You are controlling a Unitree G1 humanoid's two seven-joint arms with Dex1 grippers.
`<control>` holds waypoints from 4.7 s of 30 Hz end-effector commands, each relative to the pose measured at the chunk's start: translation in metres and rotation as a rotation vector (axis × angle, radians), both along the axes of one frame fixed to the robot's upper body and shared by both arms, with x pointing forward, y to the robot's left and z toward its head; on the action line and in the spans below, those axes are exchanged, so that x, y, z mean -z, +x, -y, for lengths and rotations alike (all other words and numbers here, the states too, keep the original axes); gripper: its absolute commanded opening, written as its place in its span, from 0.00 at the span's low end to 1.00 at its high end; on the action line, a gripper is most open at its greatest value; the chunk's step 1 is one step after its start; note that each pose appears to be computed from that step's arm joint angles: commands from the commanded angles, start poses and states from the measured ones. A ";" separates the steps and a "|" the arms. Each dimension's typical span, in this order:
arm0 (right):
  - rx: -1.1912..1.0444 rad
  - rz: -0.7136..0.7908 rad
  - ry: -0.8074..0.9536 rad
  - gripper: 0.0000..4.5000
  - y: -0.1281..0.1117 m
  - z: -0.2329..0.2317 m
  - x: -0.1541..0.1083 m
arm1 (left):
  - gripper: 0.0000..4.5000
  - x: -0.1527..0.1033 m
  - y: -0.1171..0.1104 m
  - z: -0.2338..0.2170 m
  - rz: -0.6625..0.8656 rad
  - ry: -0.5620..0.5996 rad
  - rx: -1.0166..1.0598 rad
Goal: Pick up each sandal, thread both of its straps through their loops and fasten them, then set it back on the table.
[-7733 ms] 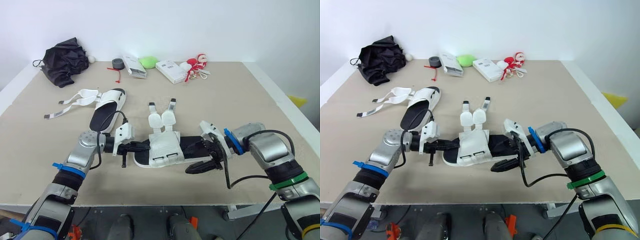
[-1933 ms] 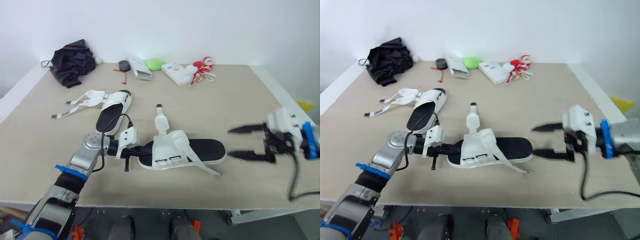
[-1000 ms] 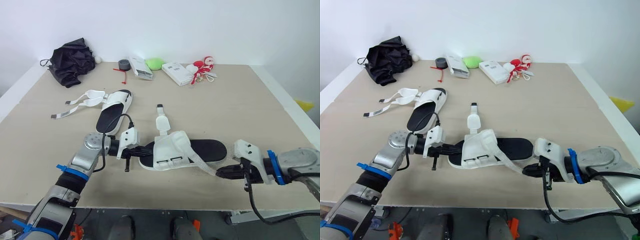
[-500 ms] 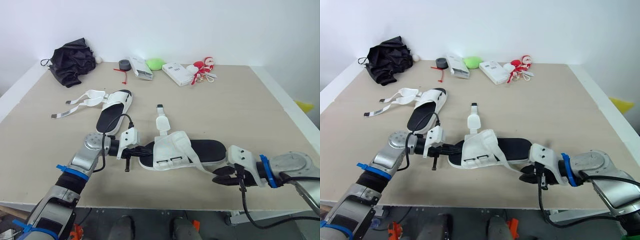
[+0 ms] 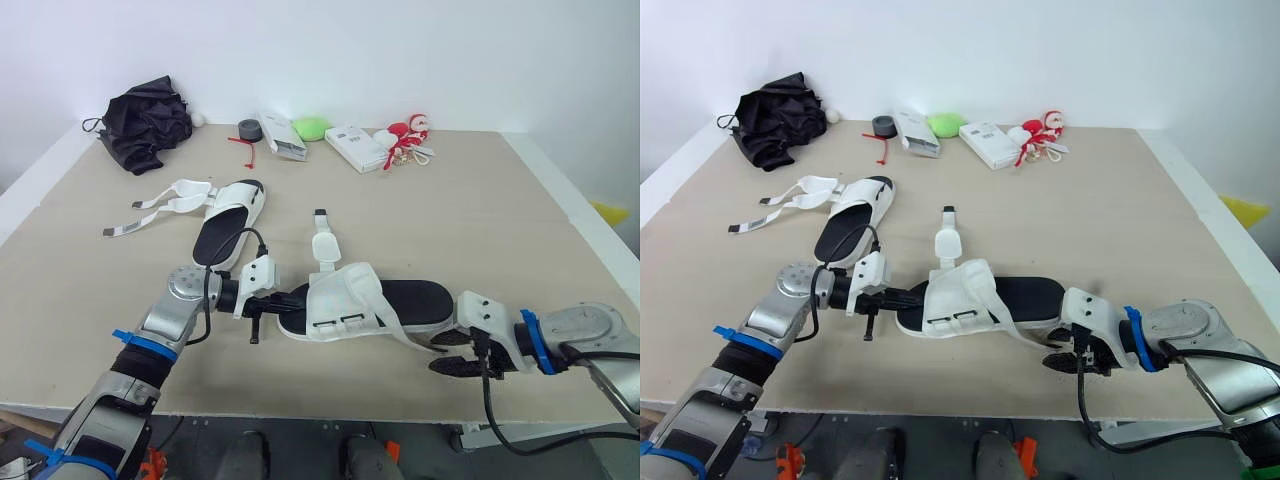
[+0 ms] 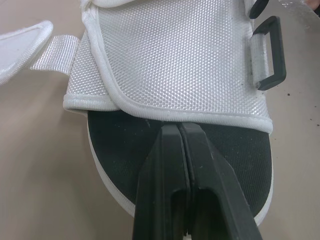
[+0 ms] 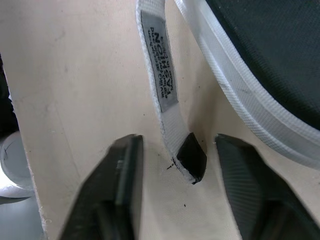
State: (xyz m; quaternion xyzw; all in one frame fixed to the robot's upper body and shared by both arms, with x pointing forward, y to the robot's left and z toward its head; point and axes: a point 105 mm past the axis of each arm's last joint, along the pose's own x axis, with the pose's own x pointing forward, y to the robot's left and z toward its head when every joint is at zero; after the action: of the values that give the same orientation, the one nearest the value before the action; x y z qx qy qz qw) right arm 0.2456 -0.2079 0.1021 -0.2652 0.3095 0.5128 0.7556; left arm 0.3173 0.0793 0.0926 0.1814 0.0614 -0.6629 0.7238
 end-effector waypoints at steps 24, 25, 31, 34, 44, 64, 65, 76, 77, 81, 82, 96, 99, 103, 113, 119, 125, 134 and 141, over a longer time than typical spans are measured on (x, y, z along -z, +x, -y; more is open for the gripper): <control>0.121 -0.253 0.619 0.02 0.026 -0.115 -0.079 | 0.00 0.044 -0.006 -0.014 -0.128 0.133 -0.070; 0.155 -0.269 0.635 0.02 0.032 -0.116 -0.081 | 0.00 0.044 -0.006 -0.014 -0.128 0.132 -0.072; 0.308 -0.348 0.638 0.02 0.052 -0.119 -0.082 | 0.00 0.044 -0.005 -0.014 -0.129 0.130 -0.074; 0.366 -0.374 0.610 0.02 0.057 -0.118 -0.076 | 0.00 0.044 -0.005 -0.014 -0.127 0.129 -0.074; 0.363 -0.464 0.563 0.02 0.035 -0.112 -0.058 | 0.00 0.044 -0.005 -0.013 -0.127 0.130 -0.074; 0.366 -0.528 0.520 0.02 0.009 -0.114 -0.046 | 0.00 0.045 -0.005 -0.013 -0.126 0.132 -0.073; 0.367 -0.528 0.514 0.02 0.008 -0.114 -0.045 | 0.00 0.045 -0.005 -0.013 -0.126 0.132 -0.073; 0.346 -0.522 0.452 0.02 -0.003 -0.112 -0.034 | 0.00 0.046 -0.006 -0.013 -0.127 0.132 -0.072; 0.347 -0.522 0.449 0.02 -0.003 -0.111 -0.033 | 0.00 0.046 -0.006 -0.013 -0.127 0.132 -0.072; 0.341 -0.516 0.443 0.02 -0.004 -0.112 -0.030 | 0.00 0.046 -0.006 -0.013 -0.127 0.130 -0.074; 0.338 -0.513 0.446 0.02 -0.004 -0.112 -0.030 | 0.00 0.046 -0.006 -0.013 -0.127 0.130 -0.075; 0.308 -0.468 0.564 0.71 0.028 -0.117 -0.061 | 0.00 0.046 -0.005 -0.012 -0.130 0.127 -0.074; 0.310 -0.461 0.566 0.71 0.036 -0.119 -0.063 | 0.00 0.046 -0.005 -0.012 -0.130 0.126 -0.075; 0.292 -0.463 0.556 0.71 0.040 -0.124 -0.062 | 0.00 0.047 -0.006 -0.012 -0.132 0.124 -0.079; 0.201 -0.476 0.544 0.71 0.031 -0.145 -0.063 | 0.00 0.047 -0.006 -0.013 -0.132 0.123 -0.086; 0.216 -0.464 0.528 0.66 0.031 -0.149 -0.056 | 0.00 0.047 -0.006 -0.012 -0.131 0.121 -0.085; 0.250 -0.437 0.562 0.21 0.038 -0.149 -0.057 | 0.00 0.047 -0.006 -0.011 -0.131 0.120 -0.085; 0.208 -0.452 0.549 0.00 0.030 -0.138 -0.064 | 0.00 0.047 -0.006 -0.011 -0.133 0.121 -0.086; 0.184 -0.432 0.519 0.00 0.035 -0.115 -0.083 | 0.00 0.048 -0.005 -0.012 -0.134 0.126 -0.083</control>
State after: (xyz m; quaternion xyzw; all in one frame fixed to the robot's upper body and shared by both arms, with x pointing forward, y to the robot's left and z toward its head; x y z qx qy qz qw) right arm 0.2797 -0.0938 0.1742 0.0835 0.3622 0.5338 0.7595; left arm 0.3176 0.0746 0.0945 0.1764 0.0504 -0.6589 0.7296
